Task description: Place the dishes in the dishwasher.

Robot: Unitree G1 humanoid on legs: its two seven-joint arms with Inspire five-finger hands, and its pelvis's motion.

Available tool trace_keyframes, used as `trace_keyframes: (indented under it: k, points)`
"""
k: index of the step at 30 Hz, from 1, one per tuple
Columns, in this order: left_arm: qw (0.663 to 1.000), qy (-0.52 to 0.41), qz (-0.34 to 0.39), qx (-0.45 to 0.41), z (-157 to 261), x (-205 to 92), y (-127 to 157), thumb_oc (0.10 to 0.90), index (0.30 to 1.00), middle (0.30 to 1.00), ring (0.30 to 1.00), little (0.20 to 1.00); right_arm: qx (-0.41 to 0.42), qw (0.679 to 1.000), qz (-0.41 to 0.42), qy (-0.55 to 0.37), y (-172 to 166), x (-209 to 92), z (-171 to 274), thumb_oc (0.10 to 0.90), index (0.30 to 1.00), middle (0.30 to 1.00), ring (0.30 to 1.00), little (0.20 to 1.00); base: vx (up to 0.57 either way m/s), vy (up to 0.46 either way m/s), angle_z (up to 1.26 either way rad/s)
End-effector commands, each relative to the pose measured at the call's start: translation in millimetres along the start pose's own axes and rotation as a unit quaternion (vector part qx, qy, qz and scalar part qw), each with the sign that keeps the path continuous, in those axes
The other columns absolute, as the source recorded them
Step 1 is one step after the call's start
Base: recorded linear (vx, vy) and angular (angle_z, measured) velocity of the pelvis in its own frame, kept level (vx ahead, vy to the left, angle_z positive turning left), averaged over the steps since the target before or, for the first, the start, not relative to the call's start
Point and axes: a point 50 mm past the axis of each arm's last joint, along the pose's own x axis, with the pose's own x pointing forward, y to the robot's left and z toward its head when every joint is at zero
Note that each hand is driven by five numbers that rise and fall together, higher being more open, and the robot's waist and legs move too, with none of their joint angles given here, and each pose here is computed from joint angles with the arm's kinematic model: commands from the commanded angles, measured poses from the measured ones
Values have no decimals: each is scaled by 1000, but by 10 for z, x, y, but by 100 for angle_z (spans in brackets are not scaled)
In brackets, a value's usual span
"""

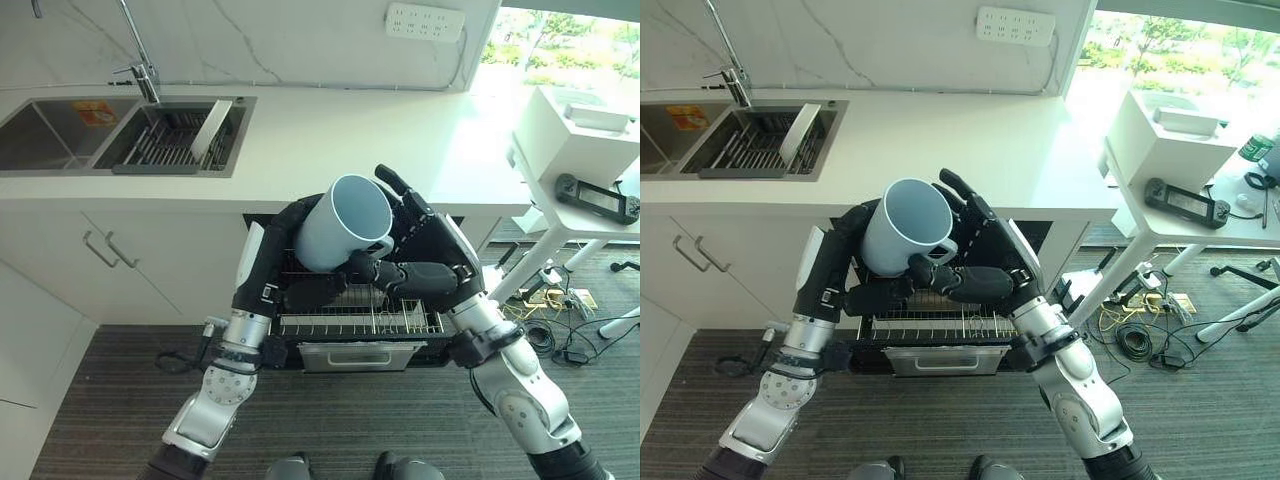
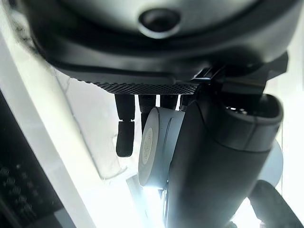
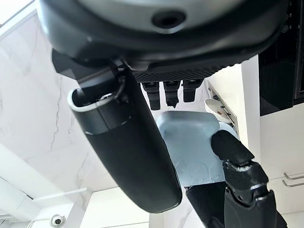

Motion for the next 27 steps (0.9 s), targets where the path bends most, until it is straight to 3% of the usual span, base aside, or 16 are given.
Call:
trace_keyframes:
  k: [1,23,24,25,26,27]
  points:
    - [987,-156,25,-11,458,273,-23,400,300,300,300,300,1,989,58,-133,241,220,412,800,900,900,900,900,0,0,0]
    - [988,-155,-1,-8,436,258,-218,400,300,300,300,300,25,986,71,-145,365,293,443,800,900,900,900,900,0,0,0]
    - [988,-154,-2,-10,436,251,-224,400,300,300,300,300,27,986,68,-148,363,290,448,574,561,561,561,561,0,0,0]
    - [988,-153,-1,-11,436,248,-224,400,300,300,300,300,28,986,67,-148,364,287,448,502,453,453,453,453,0,0,0]
    - [988,-152,-1,-11,434,245,-229,400,300,300,300,300,29,986,65,-148,364,282,445,400,300,300,300,300,0,0,0]
    - [988,-152,-1,-11,438,245,-234,400,300,300,300,300,29,986,64,-149,368,281,443,400,300,300,300,300,0,0,0]
